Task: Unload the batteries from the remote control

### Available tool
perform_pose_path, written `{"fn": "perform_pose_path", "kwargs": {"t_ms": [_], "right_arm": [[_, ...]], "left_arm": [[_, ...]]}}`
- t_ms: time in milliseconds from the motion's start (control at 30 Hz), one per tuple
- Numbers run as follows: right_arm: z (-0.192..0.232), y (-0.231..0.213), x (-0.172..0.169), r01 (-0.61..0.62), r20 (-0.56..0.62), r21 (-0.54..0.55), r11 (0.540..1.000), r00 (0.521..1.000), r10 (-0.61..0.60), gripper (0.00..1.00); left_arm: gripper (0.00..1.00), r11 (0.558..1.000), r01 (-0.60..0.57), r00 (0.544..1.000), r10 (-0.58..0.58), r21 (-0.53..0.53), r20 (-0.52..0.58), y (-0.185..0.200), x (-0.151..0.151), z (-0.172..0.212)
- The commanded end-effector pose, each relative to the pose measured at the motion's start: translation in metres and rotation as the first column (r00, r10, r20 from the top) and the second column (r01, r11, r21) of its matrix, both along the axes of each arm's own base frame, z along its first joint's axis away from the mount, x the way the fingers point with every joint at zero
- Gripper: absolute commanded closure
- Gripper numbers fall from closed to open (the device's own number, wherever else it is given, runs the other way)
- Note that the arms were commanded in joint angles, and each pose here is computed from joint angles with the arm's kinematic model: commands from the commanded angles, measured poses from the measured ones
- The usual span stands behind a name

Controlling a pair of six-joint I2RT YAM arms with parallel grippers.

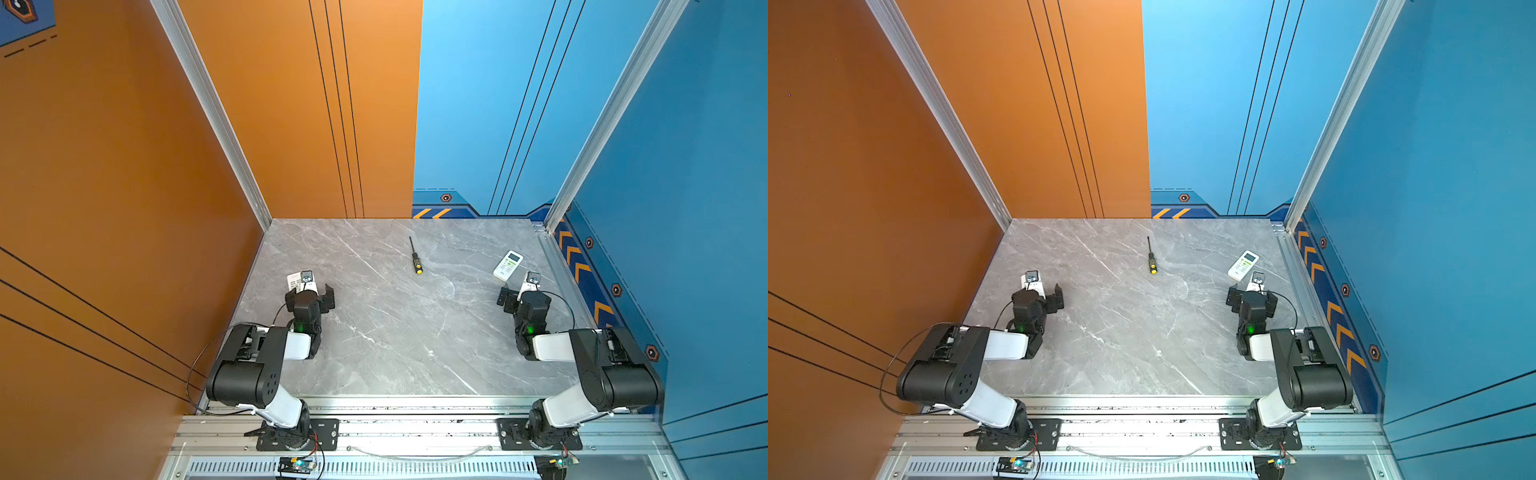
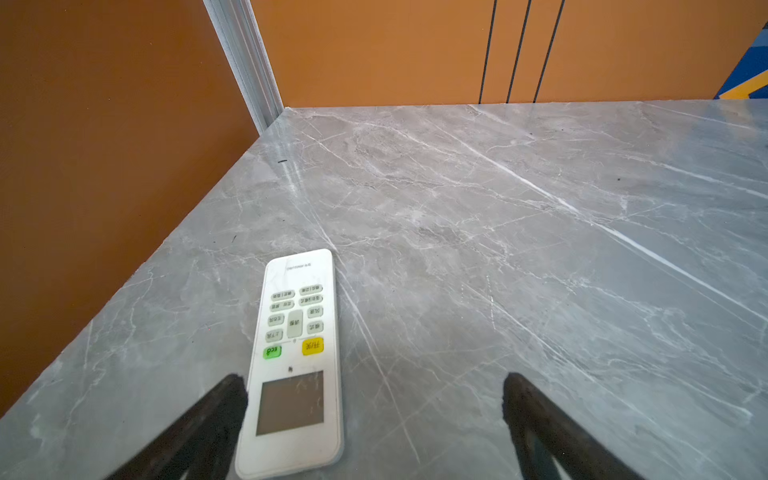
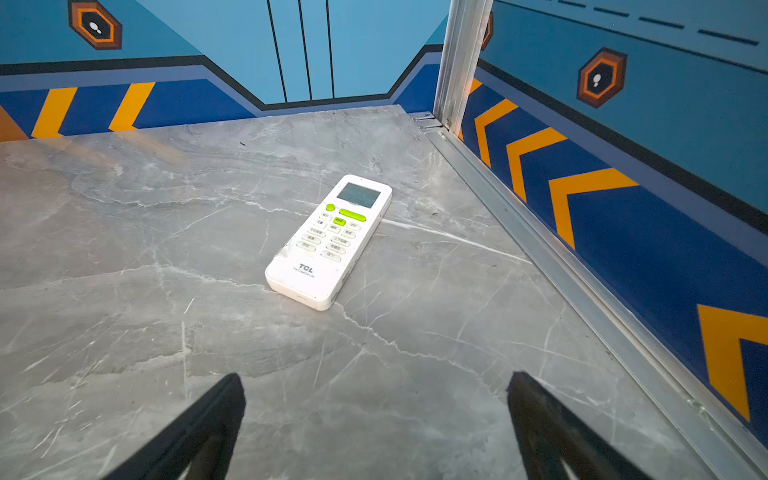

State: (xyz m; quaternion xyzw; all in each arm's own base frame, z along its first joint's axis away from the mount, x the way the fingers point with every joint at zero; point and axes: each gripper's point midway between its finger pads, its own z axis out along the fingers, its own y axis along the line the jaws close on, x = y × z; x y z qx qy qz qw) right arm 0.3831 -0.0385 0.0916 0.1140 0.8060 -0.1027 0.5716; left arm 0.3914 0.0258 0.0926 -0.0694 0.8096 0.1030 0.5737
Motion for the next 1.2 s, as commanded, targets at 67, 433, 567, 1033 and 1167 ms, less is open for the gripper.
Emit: {"fn": "perform_pose_path", "kwargs": {"t_ms": [67, 433, 567, 1033, 1167], "right_arm": [[0.004, 0.001, 0.002, -0.01, 0.005, 0.004, 1.0, 1.0, 0.01, 0.0], [0.004, 0.001, 0.002, -0.011, 0.006, 0.006, 1.0, 1.0, 0.011, 0.0], [0.004, 0.001, 0.002, -0.011, 0.006, 0.006, 1.0, 1.0, 0.011, 0.0], [0.004, 0.002, 0.002, -0.011, 0.005, 0.006, 1.0, 1.0, 0.011, 0.0], [0.032, 0.006, -0.002, 0.034, -0.004, -0.079, 0.996, 0.999, -0.035, 0.0]], "left_arm": [[0.02, 1.0, -0.024, 1.0, 0.024, 0.009, 0.007, 0.005, -0.003, 0.0], [0.02, 1.0, -0.023, 1.0, 0.023, 0.01, 0.008, 0.005, -0.003, 0.001], [0.02, 1.0, -0.022, 1.0, 0.022, 0.009, 0.006, 0.004, -0.003, 0.0], [0.02, 1.0, -0.022, 1.0, 0.022, 0.008, 0.009, 0.004, -0.003, 0.001], [0.02, 0.998, 0.012, 1.0, -0.013, 0.063, 0.009, -0.008, -0.006, 0.025]]}}
